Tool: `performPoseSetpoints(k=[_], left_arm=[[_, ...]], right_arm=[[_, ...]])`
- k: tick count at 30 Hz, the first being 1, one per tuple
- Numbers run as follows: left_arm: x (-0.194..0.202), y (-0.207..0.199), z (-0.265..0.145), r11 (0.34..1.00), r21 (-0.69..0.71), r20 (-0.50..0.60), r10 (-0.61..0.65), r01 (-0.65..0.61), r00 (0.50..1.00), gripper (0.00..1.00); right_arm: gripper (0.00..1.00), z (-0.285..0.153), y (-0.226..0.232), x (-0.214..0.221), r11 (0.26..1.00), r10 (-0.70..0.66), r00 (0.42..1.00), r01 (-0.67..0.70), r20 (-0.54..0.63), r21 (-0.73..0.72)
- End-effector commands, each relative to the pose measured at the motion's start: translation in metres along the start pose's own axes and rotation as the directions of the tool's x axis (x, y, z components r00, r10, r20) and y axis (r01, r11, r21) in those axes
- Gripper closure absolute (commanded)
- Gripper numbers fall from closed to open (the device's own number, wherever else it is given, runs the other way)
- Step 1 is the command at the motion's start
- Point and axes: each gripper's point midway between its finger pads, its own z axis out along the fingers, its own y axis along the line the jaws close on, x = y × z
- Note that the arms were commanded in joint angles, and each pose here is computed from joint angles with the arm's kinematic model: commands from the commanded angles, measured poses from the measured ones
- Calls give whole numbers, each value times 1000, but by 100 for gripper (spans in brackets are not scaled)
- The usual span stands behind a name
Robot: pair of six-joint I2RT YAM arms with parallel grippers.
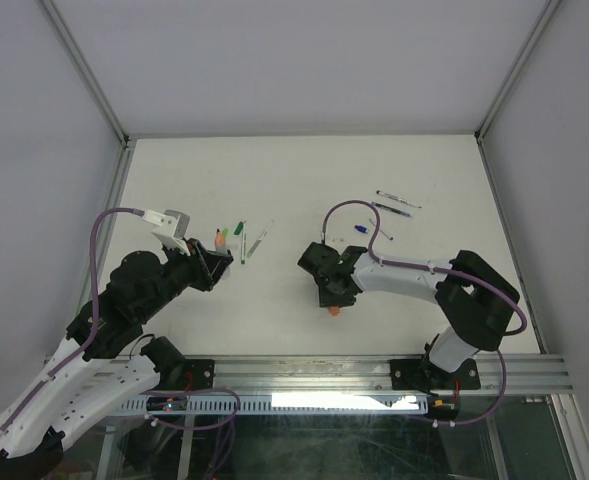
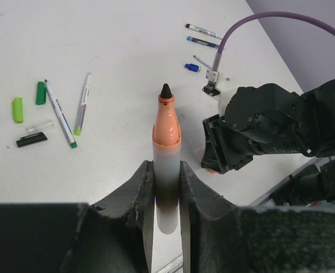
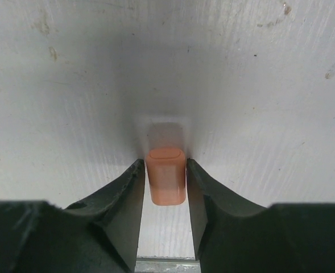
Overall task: Insert the pens into the pen caps
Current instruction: Insert the pen cap onto the pen.
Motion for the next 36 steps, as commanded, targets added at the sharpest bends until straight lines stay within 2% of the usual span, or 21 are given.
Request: performPoseSetpoints(k=[1, 7, 16, 20, 26, 31, 36], left_arm=[[-10, -3, 1, 1000, 7, 39, -11, 11, 999, 100], [-10, -3, 1, 1000, 5, 39, -11, 11, 999, 100], [-6, 4, 8, 999, -36, 25, -27, 28, 999, 100], [-2, 2, 12, 999, -26, 8, -21, 21, 1000, 100], [6, -9, 16, 1000, 27, -46, -1, 3, 999, 100], [12, -25, 25, 994, 107, -112, 44, -32, 993, 100], [22, -40, 40, 984, 176, -148, 52, -26, 988, 100]], right_arm=[[62, 1, 1, 9, 999, 22, 999, -21, -32, 27], [62, 1, 2, 14, 1000, 20, 999, -20, -40, 11], [85, 4, -6, 11, 998, 51, 999, -51, -4, 39], [98, 0, -6, 3, 998, 59, 998, -60, 36, 33], [100, -22, 1, -20, 996, 79, 987, -73, 140, -47], [100, -56, 6, -50, 970, 210, 934, -162, 289, -181], [100, -100, 10, -82, 903, 373, 834, -226, 406, -366]])
